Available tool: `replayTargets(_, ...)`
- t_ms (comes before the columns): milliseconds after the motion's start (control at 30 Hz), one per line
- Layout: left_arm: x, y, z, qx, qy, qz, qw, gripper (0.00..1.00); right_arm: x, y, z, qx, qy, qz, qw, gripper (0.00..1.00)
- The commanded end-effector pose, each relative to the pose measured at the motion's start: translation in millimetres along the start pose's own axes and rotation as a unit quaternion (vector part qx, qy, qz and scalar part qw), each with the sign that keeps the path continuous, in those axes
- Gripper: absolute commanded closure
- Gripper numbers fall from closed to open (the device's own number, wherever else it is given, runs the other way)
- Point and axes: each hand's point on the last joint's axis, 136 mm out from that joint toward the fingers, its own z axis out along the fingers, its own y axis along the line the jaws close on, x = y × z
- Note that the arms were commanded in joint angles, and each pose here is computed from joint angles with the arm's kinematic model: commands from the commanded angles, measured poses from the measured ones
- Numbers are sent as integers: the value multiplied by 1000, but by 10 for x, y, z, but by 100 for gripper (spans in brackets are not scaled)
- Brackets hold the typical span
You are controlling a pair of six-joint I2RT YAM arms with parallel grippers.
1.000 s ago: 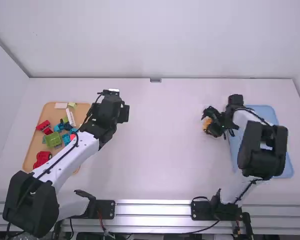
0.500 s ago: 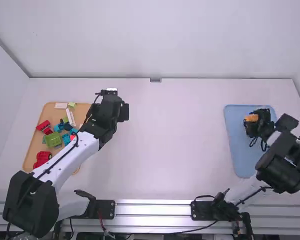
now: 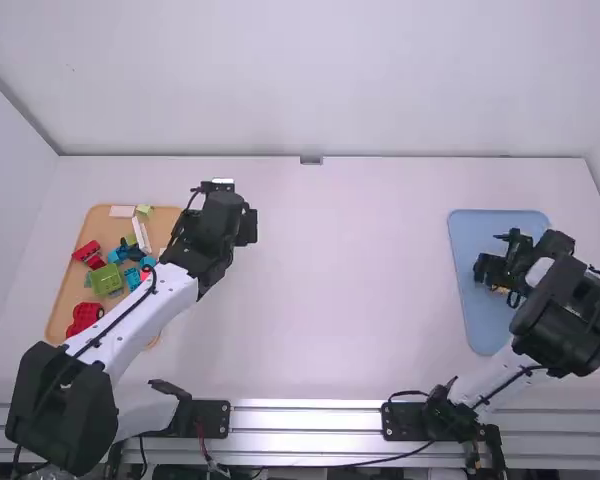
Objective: Assemble lego blocks to make yellow taxi
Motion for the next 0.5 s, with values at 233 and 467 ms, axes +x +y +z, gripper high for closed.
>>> replayTargets(233, -168, -47, -179, 25, -25, 72, 997, 1, -464, 133, -772, 152, 71, -57, 984, 1)
replayTargets(467, -246, 5, -358, 32, -39, 65, 997, 1, -895, 752, -1213, 185, 9, -120, 975, 1)
